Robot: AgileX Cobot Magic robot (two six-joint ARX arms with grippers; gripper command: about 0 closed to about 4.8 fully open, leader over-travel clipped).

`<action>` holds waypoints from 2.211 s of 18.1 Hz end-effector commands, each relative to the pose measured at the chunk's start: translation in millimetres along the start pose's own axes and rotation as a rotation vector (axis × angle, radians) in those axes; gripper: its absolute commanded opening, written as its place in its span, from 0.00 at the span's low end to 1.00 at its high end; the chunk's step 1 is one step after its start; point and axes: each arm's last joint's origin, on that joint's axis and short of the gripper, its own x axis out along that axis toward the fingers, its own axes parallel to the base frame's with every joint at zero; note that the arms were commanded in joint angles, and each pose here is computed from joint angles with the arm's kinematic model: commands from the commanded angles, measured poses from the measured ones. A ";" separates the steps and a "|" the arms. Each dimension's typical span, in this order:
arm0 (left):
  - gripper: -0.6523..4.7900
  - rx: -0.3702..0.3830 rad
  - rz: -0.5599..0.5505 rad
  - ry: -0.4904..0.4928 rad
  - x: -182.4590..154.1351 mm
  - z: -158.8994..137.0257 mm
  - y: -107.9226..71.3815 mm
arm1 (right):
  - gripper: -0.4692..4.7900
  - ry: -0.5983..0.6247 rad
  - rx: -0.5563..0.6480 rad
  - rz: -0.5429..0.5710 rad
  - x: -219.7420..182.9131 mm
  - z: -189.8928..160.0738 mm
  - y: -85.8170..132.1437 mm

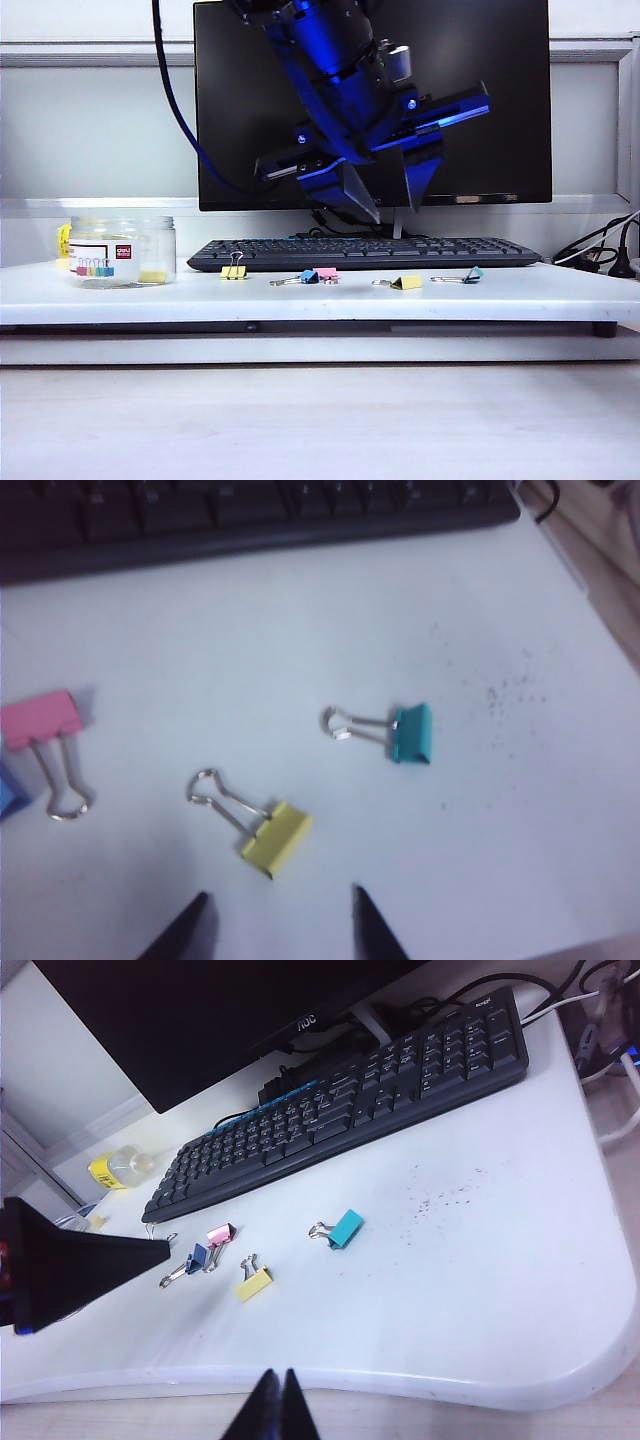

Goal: Pick up the clips with the largest number of clips of the same color on the table and place them in a round transparent plastic box.

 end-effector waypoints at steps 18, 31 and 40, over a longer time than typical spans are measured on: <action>0.70 -0.215 -0.050 0.088 35.2 -25.3 -2.0 | 0.09 -0.005 -0.010 0.008 0.2 -0.2 0.0; 0.61 -0.171 0.103 0.125 65.6 -51.6 3.0 | 0.09 -0.007 -0.010 0.005 0.2 -0.1 0.0; 0.61 -0.045 0.199 0.219 67.4 -65.8 12.0 | 0.09 -0.008 -0.010 0.004 0.1 0.0 0.0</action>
